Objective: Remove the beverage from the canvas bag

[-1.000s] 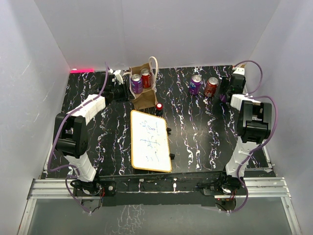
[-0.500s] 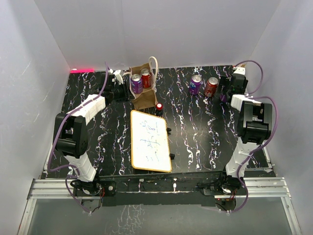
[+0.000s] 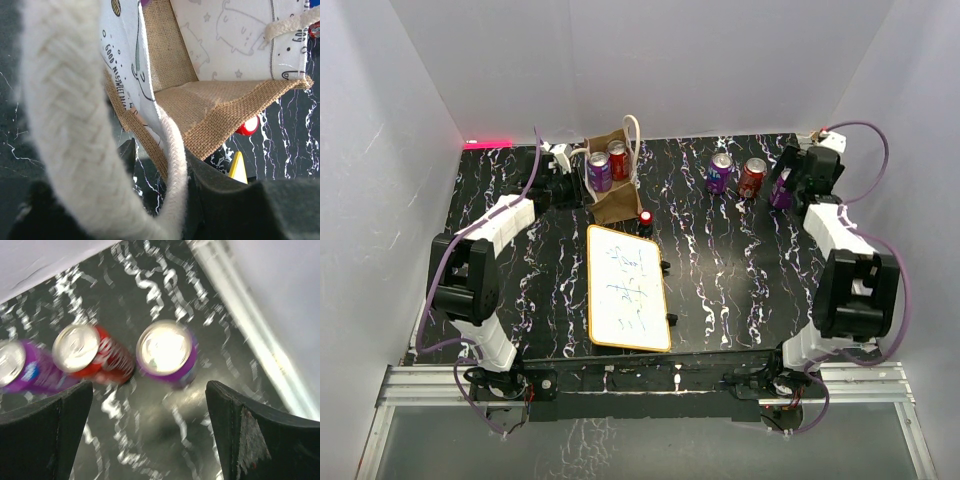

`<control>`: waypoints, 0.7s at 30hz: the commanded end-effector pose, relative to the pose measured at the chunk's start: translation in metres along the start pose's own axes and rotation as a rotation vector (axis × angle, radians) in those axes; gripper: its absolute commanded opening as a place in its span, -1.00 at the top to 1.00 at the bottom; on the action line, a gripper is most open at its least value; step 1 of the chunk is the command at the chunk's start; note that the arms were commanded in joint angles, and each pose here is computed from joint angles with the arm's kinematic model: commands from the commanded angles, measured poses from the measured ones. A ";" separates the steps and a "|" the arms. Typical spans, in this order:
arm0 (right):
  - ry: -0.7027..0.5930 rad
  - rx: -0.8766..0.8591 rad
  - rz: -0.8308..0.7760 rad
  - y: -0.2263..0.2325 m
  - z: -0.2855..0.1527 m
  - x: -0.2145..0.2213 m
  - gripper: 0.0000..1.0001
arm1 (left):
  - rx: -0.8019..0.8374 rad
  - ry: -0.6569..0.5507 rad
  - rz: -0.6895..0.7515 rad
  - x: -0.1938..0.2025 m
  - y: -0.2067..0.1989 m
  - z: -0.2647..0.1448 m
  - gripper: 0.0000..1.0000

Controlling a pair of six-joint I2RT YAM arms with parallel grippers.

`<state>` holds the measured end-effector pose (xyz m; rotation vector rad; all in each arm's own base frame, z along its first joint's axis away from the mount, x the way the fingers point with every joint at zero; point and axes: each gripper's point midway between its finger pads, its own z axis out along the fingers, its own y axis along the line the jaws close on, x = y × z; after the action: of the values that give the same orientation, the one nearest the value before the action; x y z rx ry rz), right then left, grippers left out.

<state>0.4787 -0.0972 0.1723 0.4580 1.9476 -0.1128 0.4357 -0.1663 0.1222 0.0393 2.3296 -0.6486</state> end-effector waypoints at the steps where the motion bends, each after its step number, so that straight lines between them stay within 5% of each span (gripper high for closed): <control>1: 0.117 -0.200 0.158 0.059 -0.043 0.039 -0.97 | -0.009 0.003 0.025 0.003 -0.002 -0.017 0.27; 7: 0.165 -0.626 -0.059 0.204 -0.124 0.063 -0.93 | -0.028 0.023 0.027 0.011 0.005 -0.011 0.27; 12: 0.056 -0.839 -0.203 0.295 -0.186 0.044 -0.86 | 0.005 0.022 0.020 0.005 -0.002 -0.007 0.26; 15: 0.026 -0.962 -0.248 0.346 -0.201 0.044 -0.54 | 0.050 0.037 -0.048 0.008 -0.008 -0.006 0.26; 19: 0.021 -0.985 -0.354 0.399 -0.196 0.058 -0.50 | 0.142 0.026 -0.114 0.003 -0.021 -0.002 0.26; 21: 0.025 -0.948 -0.358 0.414 -0.181 0.061 -0.31 | 0.137 0.011 -0.140 -0.002 -0.018 -0.003 0.25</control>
<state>0.4247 0.3283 0.2536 -0.4798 1.8618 0.6550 0.4359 -0.1729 0.1274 -0.0084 2.3095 -0.7578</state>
